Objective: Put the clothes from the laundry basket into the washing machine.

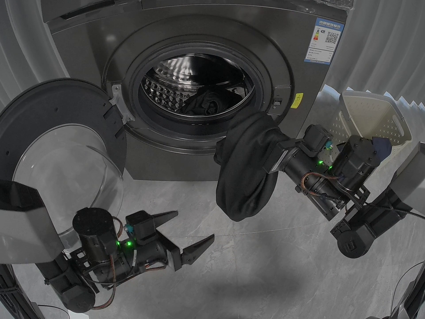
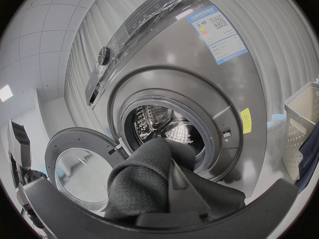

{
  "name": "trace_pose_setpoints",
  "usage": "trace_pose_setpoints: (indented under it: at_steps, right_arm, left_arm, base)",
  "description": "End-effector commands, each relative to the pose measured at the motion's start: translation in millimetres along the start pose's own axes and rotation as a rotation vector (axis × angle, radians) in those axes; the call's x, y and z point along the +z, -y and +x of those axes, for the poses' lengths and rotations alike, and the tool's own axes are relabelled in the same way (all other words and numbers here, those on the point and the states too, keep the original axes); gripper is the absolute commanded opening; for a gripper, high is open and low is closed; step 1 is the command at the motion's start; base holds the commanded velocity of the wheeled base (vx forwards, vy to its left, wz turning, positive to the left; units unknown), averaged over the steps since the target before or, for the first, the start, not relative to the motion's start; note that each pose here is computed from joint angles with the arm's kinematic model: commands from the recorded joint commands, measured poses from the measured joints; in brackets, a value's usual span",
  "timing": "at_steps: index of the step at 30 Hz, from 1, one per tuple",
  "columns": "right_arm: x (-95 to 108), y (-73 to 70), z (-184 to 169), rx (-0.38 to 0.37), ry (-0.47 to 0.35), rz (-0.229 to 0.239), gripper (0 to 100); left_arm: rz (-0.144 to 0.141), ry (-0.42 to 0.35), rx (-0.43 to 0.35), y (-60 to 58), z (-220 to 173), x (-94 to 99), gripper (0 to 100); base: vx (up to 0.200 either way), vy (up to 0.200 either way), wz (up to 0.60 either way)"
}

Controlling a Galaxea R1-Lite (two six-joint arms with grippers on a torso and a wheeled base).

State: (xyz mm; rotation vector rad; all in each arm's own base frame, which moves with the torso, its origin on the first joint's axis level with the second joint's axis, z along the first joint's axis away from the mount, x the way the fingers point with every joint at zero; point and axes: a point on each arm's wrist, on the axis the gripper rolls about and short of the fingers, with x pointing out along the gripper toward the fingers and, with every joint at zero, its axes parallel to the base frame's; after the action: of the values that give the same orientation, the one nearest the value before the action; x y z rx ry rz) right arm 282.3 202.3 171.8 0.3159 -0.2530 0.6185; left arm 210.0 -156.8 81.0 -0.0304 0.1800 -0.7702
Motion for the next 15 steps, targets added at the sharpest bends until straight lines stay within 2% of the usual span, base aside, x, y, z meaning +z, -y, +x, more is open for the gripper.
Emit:
trace_pose_setpoints:
  at_steps: [1, 8, 15]
  right_arm:
    - [-10, -10.7, 0, 0.01, -0.023, 0.008, 0]
    - [-21, -23.2, 2, 0.026, -0.043, 0.02, 0]
    - [-21, -26.9, 5, 0.035, -0.034, 0.023, 0]
  left_arm:
    - [0.014, 0.132, -0.053, 9.6, 27, 25.0, 100]
    - [0.017, 0.142, -0.111, 25.2, 50, 21.3, 100]
    - [0.019, 0.129, -0.122, 27.5, 67, 12.0, 100]
  base:
    - [0.0, 0.0, 0.0]
    - [0.0, 0.0, 0.0]
    - [0.0, 0.0, 0.0]
